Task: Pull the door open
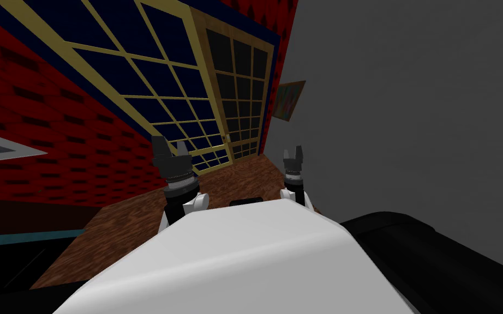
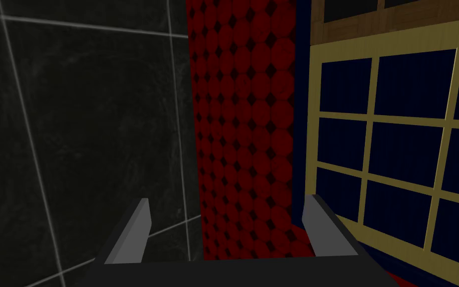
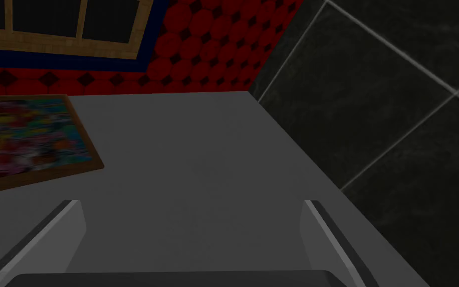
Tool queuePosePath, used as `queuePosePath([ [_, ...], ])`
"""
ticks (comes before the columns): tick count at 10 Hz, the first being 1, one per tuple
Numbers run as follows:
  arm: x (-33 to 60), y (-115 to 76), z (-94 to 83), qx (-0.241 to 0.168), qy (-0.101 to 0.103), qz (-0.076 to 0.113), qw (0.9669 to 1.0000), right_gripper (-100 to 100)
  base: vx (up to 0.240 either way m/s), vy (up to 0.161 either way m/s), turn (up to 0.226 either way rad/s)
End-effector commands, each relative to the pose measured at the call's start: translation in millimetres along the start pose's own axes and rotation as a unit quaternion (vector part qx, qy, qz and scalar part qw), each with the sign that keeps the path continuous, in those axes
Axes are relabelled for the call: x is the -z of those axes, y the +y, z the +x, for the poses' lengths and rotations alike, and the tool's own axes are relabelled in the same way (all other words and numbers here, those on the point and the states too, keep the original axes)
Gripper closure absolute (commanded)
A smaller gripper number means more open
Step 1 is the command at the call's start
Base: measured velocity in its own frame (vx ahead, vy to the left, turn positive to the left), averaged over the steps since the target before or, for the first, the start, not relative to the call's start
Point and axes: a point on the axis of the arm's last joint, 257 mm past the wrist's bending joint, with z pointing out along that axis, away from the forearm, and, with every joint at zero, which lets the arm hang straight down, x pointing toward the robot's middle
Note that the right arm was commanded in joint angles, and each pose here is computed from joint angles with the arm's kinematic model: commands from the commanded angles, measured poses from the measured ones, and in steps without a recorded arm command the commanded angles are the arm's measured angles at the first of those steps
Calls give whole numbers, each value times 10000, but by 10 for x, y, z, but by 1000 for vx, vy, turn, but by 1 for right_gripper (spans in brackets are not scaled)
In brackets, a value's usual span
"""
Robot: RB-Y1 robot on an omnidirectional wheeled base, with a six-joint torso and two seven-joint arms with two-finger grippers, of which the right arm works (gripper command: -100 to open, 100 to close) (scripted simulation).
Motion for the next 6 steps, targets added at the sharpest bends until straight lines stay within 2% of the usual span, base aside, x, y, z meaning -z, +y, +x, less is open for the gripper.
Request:
queuePosePath([
  [1,27,-99,8,176,45,74,9998,-100,177,105,5],
  [3,67,-239,17,426,108,177,9989,-100,167,40,70],
  [6,142,-481,26,859,222,353,9954,-100,151,56,50],
])
